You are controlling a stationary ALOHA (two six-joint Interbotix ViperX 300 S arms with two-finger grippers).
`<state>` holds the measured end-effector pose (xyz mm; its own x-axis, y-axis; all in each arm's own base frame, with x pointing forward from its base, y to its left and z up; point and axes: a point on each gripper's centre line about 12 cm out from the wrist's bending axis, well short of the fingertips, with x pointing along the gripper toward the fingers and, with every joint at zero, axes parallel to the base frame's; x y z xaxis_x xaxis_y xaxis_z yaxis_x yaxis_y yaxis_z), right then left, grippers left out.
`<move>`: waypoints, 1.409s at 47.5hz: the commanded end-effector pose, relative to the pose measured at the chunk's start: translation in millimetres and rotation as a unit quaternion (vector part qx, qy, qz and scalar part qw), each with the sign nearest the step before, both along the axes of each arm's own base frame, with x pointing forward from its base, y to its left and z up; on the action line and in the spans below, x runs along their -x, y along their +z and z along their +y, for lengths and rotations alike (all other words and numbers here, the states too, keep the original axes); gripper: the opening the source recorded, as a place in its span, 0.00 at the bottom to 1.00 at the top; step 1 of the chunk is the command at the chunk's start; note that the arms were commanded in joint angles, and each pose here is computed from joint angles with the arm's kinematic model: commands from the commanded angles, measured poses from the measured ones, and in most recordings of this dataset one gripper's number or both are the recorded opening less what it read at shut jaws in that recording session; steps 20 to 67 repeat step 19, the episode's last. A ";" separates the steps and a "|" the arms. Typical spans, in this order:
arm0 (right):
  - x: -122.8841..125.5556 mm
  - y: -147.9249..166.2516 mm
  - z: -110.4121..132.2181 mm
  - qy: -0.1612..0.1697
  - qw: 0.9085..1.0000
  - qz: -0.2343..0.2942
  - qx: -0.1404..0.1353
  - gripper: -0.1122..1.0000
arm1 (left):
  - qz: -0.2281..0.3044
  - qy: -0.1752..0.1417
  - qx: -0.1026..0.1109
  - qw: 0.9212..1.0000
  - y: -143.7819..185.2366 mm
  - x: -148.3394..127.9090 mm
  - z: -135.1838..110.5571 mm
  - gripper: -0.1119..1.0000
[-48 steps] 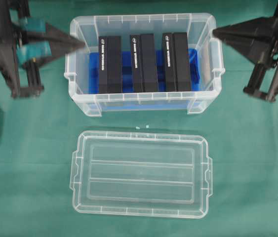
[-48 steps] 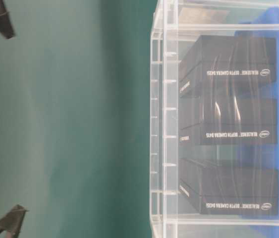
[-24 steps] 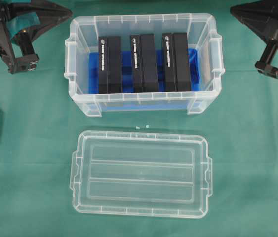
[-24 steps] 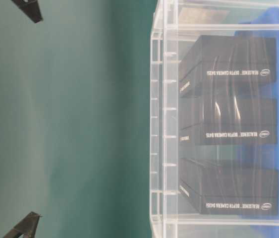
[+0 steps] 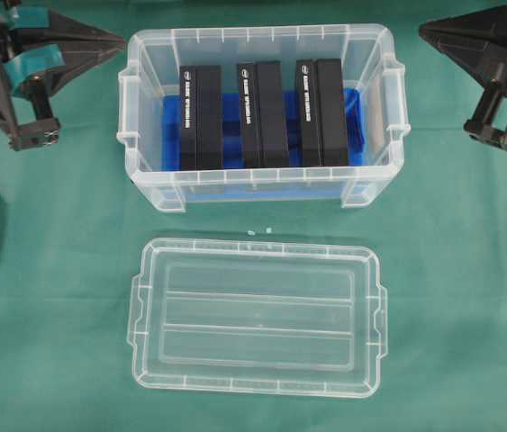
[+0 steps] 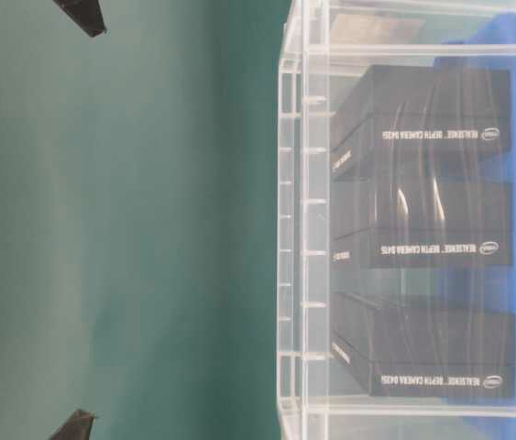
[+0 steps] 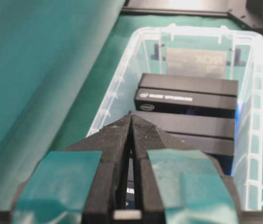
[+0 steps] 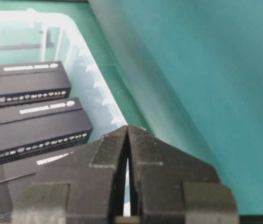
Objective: Clamp the lid of the box with both arms, then lift and open it.
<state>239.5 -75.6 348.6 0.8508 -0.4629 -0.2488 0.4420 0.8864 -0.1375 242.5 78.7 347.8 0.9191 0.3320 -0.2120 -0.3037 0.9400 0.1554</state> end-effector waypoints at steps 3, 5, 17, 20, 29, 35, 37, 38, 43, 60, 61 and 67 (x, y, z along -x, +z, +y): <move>-0.9 3.2 0.6 0.005 1.000 -0.006 0.001 0.10 | -0.014 -0.001 -0.001 1.000 3.6 2.8 -0.5 0.11; -1.2 1.8 0.4 0.005 1.000 -0.004 0.002 0.10 | -0.014 -0.002 0.000 1.000 2.1 3.0 -1.2 0.11; -1.2 -1.0 1.0 0.008 1.000 -0.002 0.002 0.10 | -0.017 -0.005 0.000 1.000 -2.2 3.4 -1.8 0.11; -1.0 -0.6 1.4 0.008 1.000 -0.003 0.001 0.10 | -0.017 -0.005 0.000 1.000 -2.2 3.4 -1.8 0.11; -1.0 -0.6 1.4 0.008 1.000 -0.003 0.001 0.10 | -0.017 -0.005 0.000 1.000 -2.2 3.4 -1.8 0.11; -1.0 -0.6 1.4 0.008 1.000 -0.003 0.001 0.10 | -0.017 -0.005 0.000 1.000 -2.2 3.4 -1.8 0.11; -1.0 -0.6 1.4 0.008 1.000 -0.003 0.001 0.10 | -0.017 -0.005 0.000 1.000 -2.2 3.4 -1.8 0.11; -1.0 -0.6 1.4 0.008 1.000 -0.003 0.001 0.10 | -0.017 -0.005 0.000 1.000 -2.2 3.4 -1.8 0.11; -1.0 -0.6 1.4 0.008 1.000 -0.003 0.001 0.10 | -0.017 -0.005 0.000 1.000 -2.2 3.4 -1.8 0.11; -1.0 -0.6 1.4 0.008 1.000 -0.003 0.001 0.10 | -0.017 -0.005 0.000 1.000 -2.2 3.4 -1.8 0.11; -1.0 -0.6 1.4 0.008 1.000 -0.003 0.001 0.10 | -0.017 -0.005 0.000 1.000 -2.2 3.4 -1.8 0.11; -1.0 -0.6 1.4 0.008 1.000 -0.003 0.001 0.10 | -0.017 -0.005 0.000 1.000 -2.2 3.4 -1.8 0.11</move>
